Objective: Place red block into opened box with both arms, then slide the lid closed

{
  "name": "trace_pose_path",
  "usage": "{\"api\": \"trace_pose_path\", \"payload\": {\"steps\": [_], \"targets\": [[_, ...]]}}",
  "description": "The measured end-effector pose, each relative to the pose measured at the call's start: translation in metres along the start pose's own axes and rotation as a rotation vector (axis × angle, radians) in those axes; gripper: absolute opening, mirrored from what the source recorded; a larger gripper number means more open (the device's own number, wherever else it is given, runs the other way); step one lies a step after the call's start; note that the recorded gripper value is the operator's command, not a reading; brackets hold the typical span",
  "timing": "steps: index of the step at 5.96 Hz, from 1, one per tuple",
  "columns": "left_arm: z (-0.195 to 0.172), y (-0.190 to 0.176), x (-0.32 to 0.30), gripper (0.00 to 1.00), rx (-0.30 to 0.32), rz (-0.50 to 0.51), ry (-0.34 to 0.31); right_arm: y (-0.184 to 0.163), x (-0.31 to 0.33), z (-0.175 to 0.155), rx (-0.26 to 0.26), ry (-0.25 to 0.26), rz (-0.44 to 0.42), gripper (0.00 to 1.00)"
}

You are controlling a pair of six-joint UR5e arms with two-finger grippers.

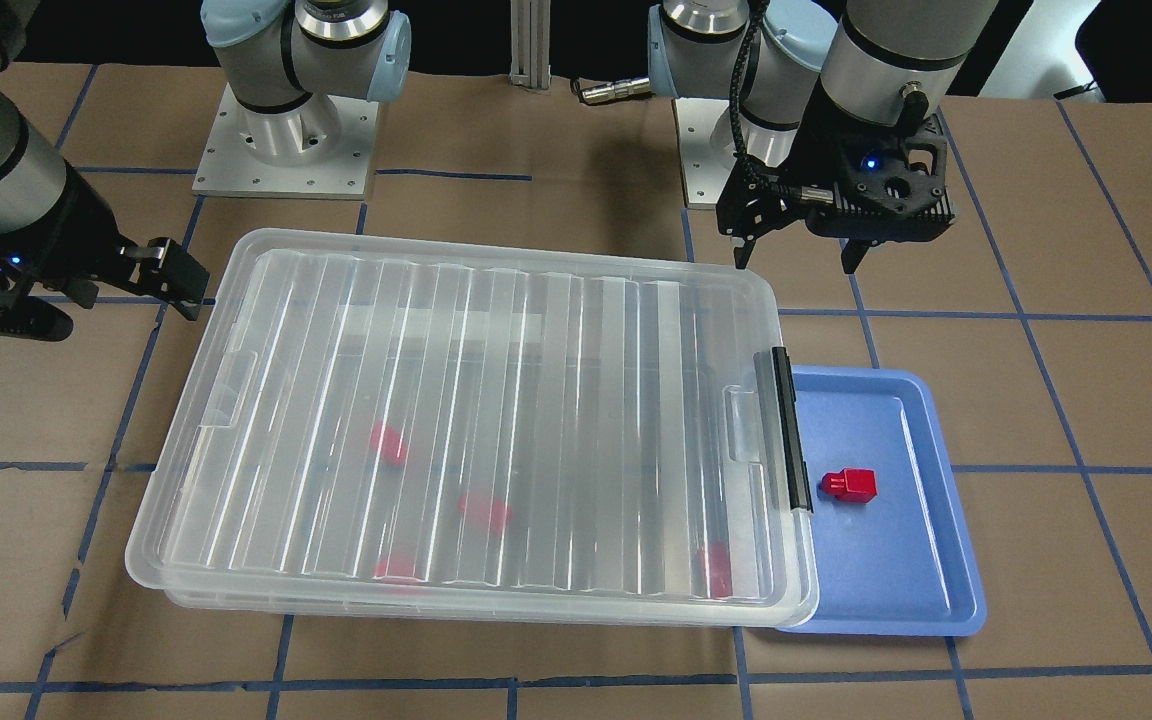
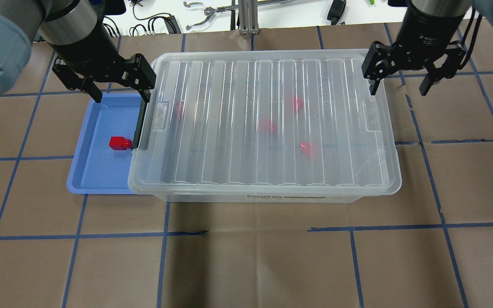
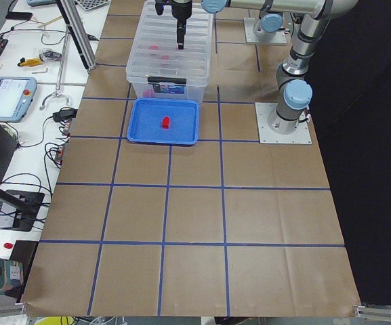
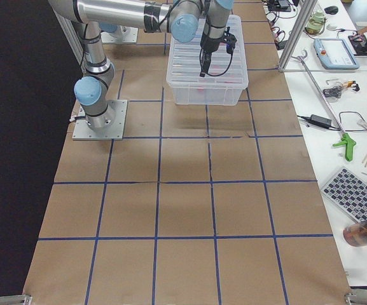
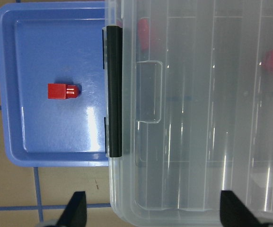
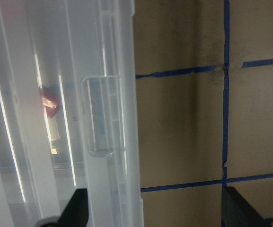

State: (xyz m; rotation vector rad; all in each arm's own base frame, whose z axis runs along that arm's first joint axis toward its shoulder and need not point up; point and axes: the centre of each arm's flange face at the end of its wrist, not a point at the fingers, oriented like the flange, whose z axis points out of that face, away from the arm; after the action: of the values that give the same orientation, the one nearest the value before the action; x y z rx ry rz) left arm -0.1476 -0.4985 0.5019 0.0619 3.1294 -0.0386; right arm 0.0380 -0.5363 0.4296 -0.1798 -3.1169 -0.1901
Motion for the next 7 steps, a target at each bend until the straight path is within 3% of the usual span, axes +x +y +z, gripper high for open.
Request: {"api": "trace_pose_path", "payload": {"steps": [2,7], "targets": [[0.001,0.000,0.000,0.99,-0.001,0.000,0.000,-0.006,0.008,0.038,0.037,-0.003,0.013,1.00],[0.005,0.001,0.000,0.99,-0.009,0.013,-0.001,0.003,0.006,0.087,0.005,-0.007,-0.003,1.00]]}}
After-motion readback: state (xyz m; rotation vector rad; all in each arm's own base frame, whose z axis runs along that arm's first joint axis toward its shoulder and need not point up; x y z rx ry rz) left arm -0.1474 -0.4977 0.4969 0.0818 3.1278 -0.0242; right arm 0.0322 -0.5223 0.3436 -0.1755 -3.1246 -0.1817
